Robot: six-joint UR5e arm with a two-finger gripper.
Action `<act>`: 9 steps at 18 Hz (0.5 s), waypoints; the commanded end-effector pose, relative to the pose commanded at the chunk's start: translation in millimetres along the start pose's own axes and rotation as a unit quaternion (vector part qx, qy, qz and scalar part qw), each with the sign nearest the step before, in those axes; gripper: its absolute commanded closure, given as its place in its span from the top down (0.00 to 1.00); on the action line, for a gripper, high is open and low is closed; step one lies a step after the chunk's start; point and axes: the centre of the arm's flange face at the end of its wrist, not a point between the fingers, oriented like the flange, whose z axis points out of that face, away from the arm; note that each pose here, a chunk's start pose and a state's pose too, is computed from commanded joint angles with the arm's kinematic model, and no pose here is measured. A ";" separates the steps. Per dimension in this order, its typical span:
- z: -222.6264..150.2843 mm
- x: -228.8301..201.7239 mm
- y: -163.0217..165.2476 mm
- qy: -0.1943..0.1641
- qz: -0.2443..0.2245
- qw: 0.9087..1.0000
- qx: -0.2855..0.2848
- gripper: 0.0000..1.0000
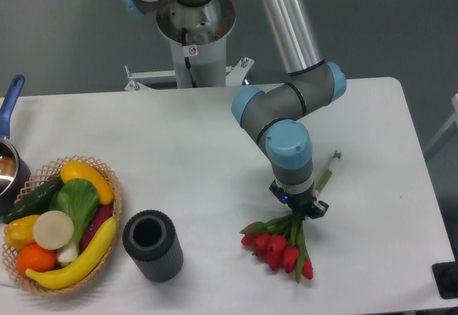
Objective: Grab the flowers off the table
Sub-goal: 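Close the gripper around the bundled tulip stems, then lift the gripped tulips up off the table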
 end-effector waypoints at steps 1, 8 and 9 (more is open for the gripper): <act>-2.3 -0.7 -1.0 0.002 -0.001 1.000 0.009 0.00; -39.5 -10.8 6.0 -0.014 -0.005 0.999 0.034 0.04; -46.4 -15.3 11.3 -0.019 -0.010 0.999 0.035 0.04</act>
